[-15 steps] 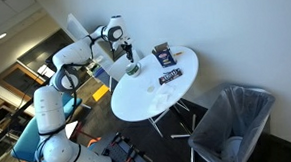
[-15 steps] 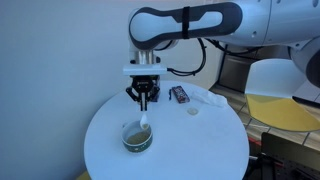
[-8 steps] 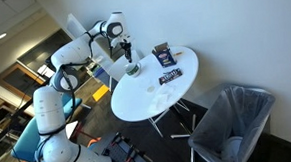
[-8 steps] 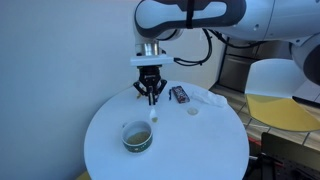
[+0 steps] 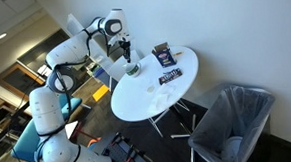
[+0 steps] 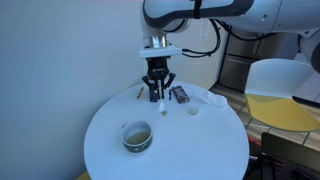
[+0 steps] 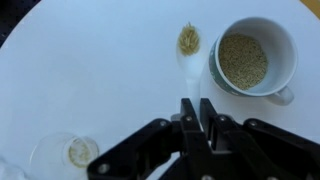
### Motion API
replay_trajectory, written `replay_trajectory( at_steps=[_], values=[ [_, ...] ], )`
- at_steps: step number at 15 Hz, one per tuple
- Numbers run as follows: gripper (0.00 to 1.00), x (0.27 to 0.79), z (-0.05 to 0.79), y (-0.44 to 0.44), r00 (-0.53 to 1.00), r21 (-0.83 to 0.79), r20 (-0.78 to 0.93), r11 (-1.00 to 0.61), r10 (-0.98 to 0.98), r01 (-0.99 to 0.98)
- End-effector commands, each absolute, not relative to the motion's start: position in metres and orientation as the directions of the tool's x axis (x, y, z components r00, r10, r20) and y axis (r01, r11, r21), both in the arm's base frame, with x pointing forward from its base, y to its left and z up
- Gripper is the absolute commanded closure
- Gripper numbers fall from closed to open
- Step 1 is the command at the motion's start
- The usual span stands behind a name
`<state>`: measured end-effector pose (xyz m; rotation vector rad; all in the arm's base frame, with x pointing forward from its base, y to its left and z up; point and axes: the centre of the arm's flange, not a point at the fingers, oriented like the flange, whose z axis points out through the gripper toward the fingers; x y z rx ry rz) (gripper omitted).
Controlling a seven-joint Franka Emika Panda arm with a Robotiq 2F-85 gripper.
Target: Put some of the things in the cup on the spoon
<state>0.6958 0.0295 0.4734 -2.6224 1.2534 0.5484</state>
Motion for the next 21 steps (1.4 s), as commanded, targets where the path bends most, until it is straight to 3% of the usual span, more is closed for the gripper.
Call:
replay_trajectory(
  at_steps=[1,13,21],
  values=[
    [0.97,0.659,0.469,0.029,0.562,0.010,-0.426,-0.624,-0.710,-0.781],
    [0.97,0.593,0.421,0.018,0.490,0.061,-0.492,-0.590,-0.720,-0.805],
    [0.97,0.578,0.379,0.015,0.485,0.046,-0.496,-0.579,-0.720,-0.814]
  ],
)
